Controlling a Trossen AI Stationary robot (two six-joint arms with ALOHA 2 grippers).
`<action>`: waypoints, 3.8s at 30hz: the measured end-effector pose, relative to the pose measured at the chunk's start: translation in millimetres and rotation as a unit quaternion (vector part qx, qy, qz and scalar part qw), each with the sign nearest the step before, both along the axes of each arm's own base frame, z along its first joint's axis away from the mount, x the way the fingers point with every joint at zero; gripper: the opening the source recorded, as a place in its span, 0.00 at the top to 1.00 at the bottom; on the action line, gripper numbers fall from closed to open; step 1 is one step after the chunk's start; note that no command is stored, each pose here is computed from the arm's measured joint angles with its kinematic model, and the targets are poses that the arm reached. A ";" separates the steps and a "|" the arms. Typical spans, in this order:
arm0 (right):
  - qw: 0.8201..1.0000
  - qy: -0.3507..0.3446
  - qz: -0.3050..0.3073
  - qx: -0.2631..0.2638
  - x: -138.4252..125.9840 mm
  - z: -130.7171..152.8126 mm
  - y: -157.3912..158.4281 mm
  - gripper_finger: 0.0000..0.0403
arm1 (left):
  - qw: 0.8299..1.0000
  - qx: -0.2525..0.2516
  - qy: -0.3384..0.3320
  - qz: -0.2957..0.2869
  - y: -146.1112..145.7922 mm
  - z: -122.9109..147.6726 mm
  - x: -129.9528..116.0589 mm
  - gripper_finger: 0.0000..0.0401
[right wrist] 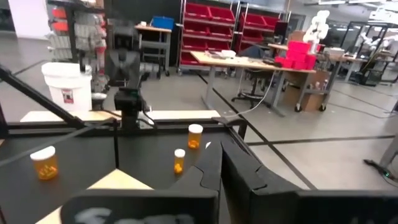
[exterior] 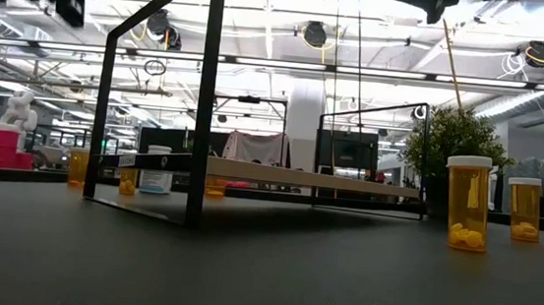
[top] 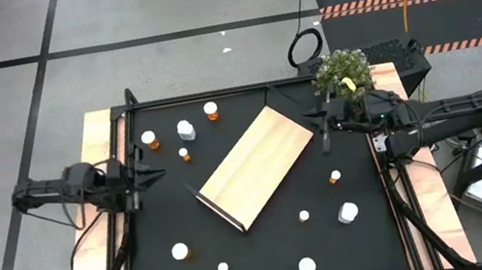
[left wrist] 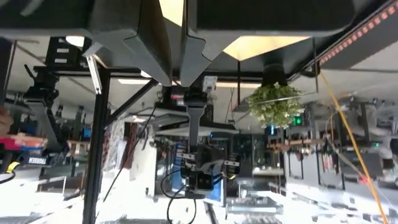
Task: Pick and place medicine bottles onto shelf by color
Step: Put the large orange pill bottle on the shelf
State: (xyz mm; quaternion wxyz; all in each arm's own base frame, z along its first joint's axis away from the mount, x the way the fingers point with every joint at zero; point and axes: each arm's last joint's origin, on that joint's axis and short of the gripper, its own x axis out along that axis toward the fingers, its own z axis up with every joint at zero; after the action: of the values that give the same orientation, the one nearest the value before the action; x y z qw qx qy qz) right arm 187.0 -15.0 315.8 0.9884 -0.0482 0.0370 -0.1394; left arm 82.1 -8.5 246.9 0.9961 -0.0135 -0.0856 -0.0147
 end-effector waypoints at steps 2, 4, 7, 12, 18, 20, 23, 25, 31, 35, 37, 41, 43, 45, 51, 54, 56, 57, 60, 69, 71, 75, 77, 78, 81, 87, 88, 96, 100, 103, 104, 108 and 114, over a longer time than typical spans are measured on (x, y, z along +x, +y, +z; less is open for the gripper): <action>1.000 0.002 0.000 0.000 0.7 -0.6 0.0 1.00 | 1.000 0.008 0.012 0.001 0.5 26.8 -3.1 0.91; 1.000 0.003 0.000 0.000 0.9 -0.9 0.0 1.00 | 1.000 0.014 0.023 0.002 0.5 56.2 -3.5 0.91; 1.000 0.007 0.001 0.001 0.8 -1.6 0.0 1.00 | 0.998 0.029 0.051 0.002 0.0 101.5 -0.4 0.91; 1.000 0.013 0.001 0.013 0.6 -3.3 0.1 1.00 | 0.990 0.085 0.110 0.004 -1.7 165.7 11.6 0.91; 1.000 0.014 0.003 0.014 0.6 -3.6 0.2 1.00 | 0.981 0.105 0.166 0.000 -4.3 222.0 29.9 0.91; 1.000 0.014 0.003 0.014 0.6 -3.6 0.2 1.00 | 0.978 0.106 0.178 -0.001 -5.3 235.7 36.7 0.91; 1.000 0.012 0.002 0.025 0.6 -4.7 0.2 1.00 | 0.975 0.110 0.195 -0.002 -6.5 250.8 45.6 0.91; 0.999 0.013 0.006 0.043 0.7 -8.3 0.5 1.00 | 0.970 0.111 0.215 -0.004 -7.4 255.8 51.7 0.91; 0.995 0.022 0.049 0.085 1.5 -20.1 3.2 1.00 | 0.955 0.107 0.277 0.000 -7.4 253.1 69.4 0.91; 0.992 0.034 0.061 0.109 1.4 -29.9 4.3 1.00 | 0.937 0.104 0.334 0.004 -7.5 239.5 86.3 0.91; 0.991 0.032 0.067 0.114 1.4 -31.5 4.7 1.00 | 0.926 0.106 0.363 0.002 -8.2 230.2 94.9 0.91; 0.991 0.031 0.069 0.114 1.5 -32.2 4.8 1.00 | 0.909 0.104 0.404 0.001 -10.2 211.3 111.8 0.91; 0.991 0.031 0.069 0.114 1.4 -32.1 4.7 1.00 | 0.901 0.103 0.421 0.001 -11.0 200.7 119.0 0.91; 0.991 0.031 0.069 0.114 1.4 -32.1 4.7 1.00 | 0.898 0.103 0.427 0.001 -11.9 188.9 127.4 0.91; 0.991 0.031 0.069 0.114 1.4 -32.1 4.8 1.00 | 0.899 0.119 0.421 -0.002 -14.1 157.7 147.6 0.91; 0.991 0.031 0.069 0.114 1.4 -32.1 4.8 1.00 | 0.906 0.126 0.404 0.010 -14.3 148.9 155.5 0.91; 0.991 0.031 0.069 0.114 1.4 -32.1 4.8 1.00 | 0.914 0.131 0.384 0.021 -14.2 145.2 161.2 0.91; 0.991 0.031 0.069 0.114 1.4 -32.1 4.8 1.00 | 0.916 0.134 0.377 0.023 -14.2 143.3 163.2 0.91; 0.991 0.031 0.069 0.114 1.4 -32.1 4.8 1.00 | 0.921 0.142 0.362 0.023 -14.6 138.9 167.5 0.91; 0.989 0.077 0.066 0.106 -3.1 1.2 4.9 1.00 | 0.924 0.140 0.354 0.024 -15.0 132.0 171.3 0.91; 0.988 0.089 0.065 0.106 -5.4 19.3 5.0 1.00 | 0.924 0.140 0.354 0.024 -15.0 132.0 171.3 0.91; 0.986 0.109 0.063 0.108 -10.8 52.0 5.2 1.00 | 0.924 0.142 0.354 0.023 -15.0 131.9 171.3 0.91; 0.985 0.118 0.062 0.106 -13.5 63.8 5.3 1.00 | 0.924 0.142 0.354 0.024 -15.0 131.9 171.3 0.91; 0.985 0.121 0.061 0.104 -14.4 67.7 5.3 1.00 | 0.924 0.142 0.354 0.024 -15.0 131.9 171.3 0.91; 0.985 0.124 0.062 0.098 -13.8 70.1 5.3 1.00 | 0.924 0.141 0.355 0.024 -15.1 131.2 172.2 0.91; 0.981 0.151 0.060 0.108 -8.2 53.1 6.1 1.00 | 0.924 0.133 0.357 0.025 -15.2 130.5 172.6 0.91; 0.980 0.156 0.060 0.108 -6.2 48.1 6.3 1.00 | 0.924 0.130 0.358 0.026 -15.2 130.4 172.5 0.91; 0.979 0.151 0.070 0.118 3.7 20.6 11.1 1.00 | 0.918 0.130 0.372 0.036 -14.4 120.2 173.6 0.91; 0.978 0.153 0.076 0.122 6.9 4.6 14.1 1.00 | 0.915 0.104 0.385 0.056 -9.5 111.7 174.1 0.91; 0.978 0.153 0.077 0.121 8.9 -7.1 14.7 1.00 | 0.905 0.078 0.413 0.062 -3.1 104.3 171.9 0.91; 0.977 0.155 0.077 0.121 9.0 -9.6 14.7 1.00 | 0.903 0.071 0.418 0.065 -0.2 103.5 171.4 0.91; 0.976 0.168 0.077 0.119 8.8 -18.1 14.7 1.00 | 0.896 0.035 0.431 0.100 17.2 103.2 169.2 0.91; 0.975 0.177 0.079 0.111 8.5 -22.6 14.7 1.00 | 0.875 -0.035 0.461 0.145 57.8 111.9 163.0 0.91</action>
State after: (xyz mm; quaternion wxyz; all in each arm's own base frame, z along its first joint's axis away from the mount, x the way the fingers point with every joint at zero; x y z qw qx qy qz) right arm 195.5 -0.3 293.2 0.9732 0.0349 0.2226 -0.0451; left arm 245.1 49.3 358.8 0.9127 -0.0409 0.3814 0.1408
